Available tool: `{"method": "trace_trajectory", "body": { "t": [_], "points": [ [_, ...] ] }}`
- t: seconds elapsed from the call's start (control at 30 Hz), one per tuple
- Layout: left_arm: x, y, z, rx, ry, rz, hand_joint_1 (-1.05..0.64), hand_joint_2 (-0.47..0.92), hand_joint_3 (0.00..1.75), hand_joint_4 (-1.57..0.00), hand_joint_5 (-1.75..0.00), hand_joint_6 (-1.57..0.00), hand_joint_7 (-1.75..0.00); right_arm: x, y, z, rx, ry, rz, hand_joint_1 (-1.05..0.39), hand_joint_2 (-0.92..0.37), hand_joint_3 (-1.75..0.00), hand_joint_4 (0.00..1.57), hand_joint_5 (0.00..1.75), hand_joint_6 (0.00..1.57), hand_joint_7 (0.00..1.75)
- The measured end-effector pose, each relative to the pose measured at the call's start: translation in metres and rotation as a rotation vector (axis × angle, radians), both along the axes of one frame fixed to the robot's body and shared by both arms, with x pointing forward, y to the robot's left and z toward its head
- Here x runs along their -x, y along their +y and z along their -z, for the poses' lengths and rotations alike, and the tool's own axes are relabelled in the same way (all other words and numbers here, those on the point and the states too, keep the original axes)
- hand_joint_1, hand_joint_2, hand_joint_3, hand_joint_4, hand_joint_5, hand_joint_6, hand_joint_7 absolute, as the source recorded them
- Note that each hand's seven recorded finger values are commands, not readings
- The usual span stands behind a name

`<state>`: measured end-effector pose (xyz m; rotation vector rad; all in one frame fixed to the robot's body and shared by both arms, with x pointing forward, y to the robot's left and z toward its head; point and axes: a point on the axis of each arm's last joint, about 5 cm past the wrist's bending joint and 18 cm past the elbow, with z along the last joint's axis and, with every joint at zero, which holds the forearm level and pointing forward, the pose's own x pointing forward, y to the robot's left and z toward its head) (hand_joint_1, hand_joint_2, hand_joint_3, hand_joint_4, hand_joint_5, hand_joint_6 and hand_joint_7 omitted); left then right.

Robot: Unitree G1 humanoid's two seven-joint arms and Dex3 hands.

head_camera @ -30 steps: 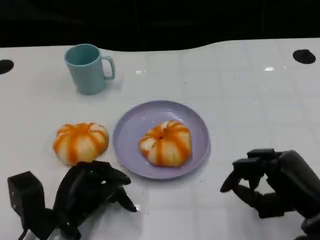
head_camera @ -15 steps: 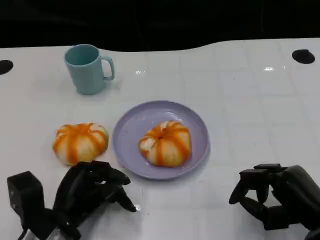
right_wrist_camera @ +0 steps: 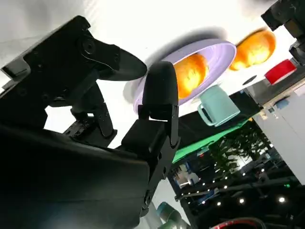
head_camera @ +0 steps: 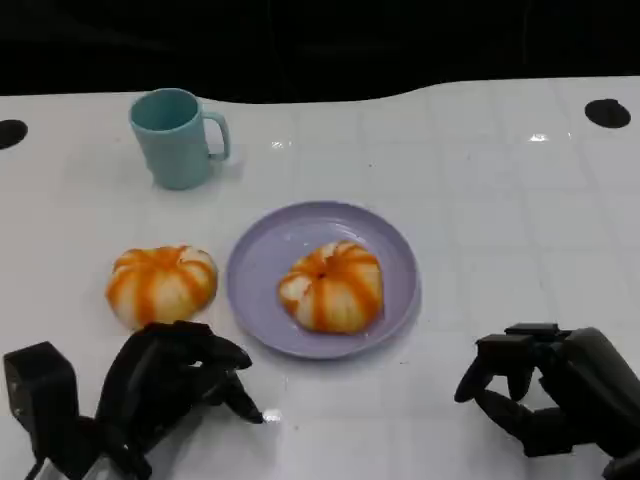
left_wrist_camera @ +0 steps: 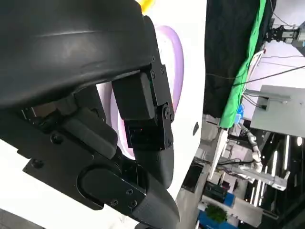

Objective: Grasp the bread from the table and place it into the plate.

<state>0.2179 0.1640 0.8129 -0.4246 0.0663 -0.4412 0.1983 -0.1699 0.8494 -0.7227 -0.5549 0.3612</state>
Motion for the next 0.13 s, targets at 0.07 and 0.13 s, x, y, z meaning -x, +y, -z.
{"method": "trace_trajectory", "body": {
  "t": [0.07, 0.13],
  "points": [
    [0.0000, 0.0001, 0.0000, 0.001, 0.000, 0.002, -1.05, 0.74, 0.00, -1.57, -0.58, -1.57, -0.19, 0.0000, 0.0002, 0.0000, -0.001, -0.003, -0.001, -0.12, -0.36, -1.06, 0.85, 1.60, 0.84, 1.08],
    [0.0000, 0.0005, 0.0000, 0.000, -0.002, 0.006, -1.05, 0.74, 0.00, -1.57, -0.58, -1.57, -0.19, -0.0001, 0.0007, 0.0002, 0.001, -0.006, -0.004, -0.13, -0.37, -1.05, 0.85, 1.59, 0.84, 1.08]
  ]
}}
